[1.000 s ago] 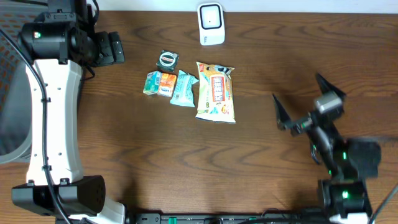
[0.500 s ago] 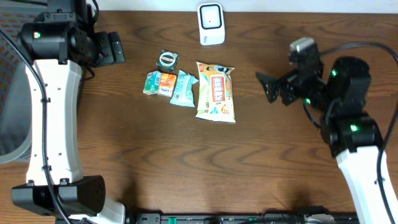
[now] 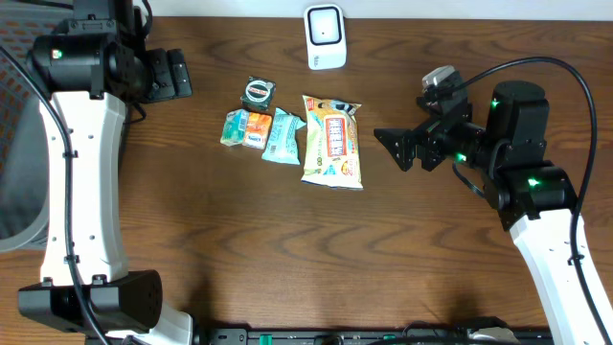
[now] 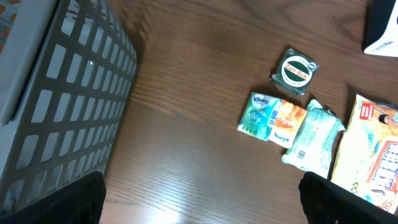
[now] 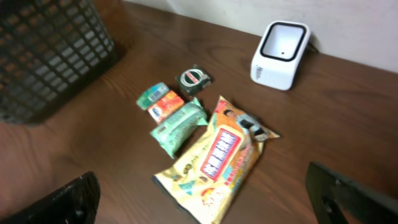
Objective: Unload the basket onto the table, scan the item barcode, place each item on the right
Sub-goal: 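Move the right gripper over the yellow-orange wet-wipe packet and lower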
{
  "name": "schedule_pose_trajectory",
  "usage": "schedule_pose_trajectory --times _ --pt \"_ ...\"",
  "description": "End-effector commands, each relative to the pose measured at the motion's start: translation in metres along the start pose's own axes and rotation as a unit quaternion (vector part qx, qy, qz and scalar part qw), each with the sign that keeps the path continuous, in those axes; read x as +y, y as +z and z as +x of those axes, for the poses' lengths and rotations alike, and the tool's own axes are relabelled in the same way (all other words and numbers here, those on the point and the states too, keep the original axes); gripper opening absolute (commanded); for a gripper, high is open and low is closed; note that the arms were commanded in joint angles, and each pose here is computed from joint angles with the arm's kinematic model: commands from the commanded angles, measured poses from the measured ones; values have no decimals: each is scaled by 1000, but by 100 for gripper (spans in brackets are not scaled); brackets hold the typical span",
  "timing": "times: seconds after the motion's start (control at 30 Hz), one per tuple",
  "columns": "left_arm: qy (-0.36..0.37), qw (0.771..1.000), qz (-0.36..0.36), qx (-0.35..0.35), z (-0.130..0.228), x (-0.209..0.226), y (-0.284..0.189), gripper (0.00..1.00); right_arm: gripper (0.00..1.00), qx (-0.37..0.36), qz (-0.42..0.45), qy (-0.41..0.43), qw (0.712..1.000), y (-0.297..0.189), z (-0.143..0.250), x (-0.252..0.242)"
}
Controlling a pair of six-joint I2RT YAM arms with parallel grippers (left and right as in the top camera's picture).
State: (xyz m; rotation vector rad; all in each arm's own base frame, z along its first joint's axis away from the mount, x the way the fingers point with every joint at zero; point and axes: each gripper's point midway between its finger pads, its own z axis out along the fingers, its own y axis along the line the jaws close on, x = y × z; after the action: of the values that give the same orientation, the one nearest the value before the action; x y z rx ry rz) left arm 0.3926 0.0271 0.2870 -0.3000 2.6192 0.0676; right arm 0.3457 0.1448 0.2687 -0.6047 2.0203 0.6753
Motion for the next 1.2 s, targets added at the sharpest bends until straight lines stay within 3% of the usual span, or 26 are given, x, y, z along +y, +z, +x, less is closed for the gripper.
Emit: schedule_pose_trajectory --times 0.0,0.13,0.53,0.73,0.93,1.17 --pt "-6 1000 -10 3 1 4 3 98 99 -18 -14 47 999 -1 -14 9" --pt "-6 1000 -10 3 1 4 3 98 99 -28 5 99 995 1 -19 2" --pt "-6 1000 -10 3 1 4 3 98 96 -50 90 62 993 23 -61 7" --pt "-6 1000 -10 3 1 4 3 98 97 49 148 86 984 38 -67 -18" --pt "-6 1000 -10 3 1 4 3 98 99 185 154 120 963 72 -21 -35" --pt "-6 1000 -10 3 1 4 3 98 99 244 99 155 952 106 17 -30"
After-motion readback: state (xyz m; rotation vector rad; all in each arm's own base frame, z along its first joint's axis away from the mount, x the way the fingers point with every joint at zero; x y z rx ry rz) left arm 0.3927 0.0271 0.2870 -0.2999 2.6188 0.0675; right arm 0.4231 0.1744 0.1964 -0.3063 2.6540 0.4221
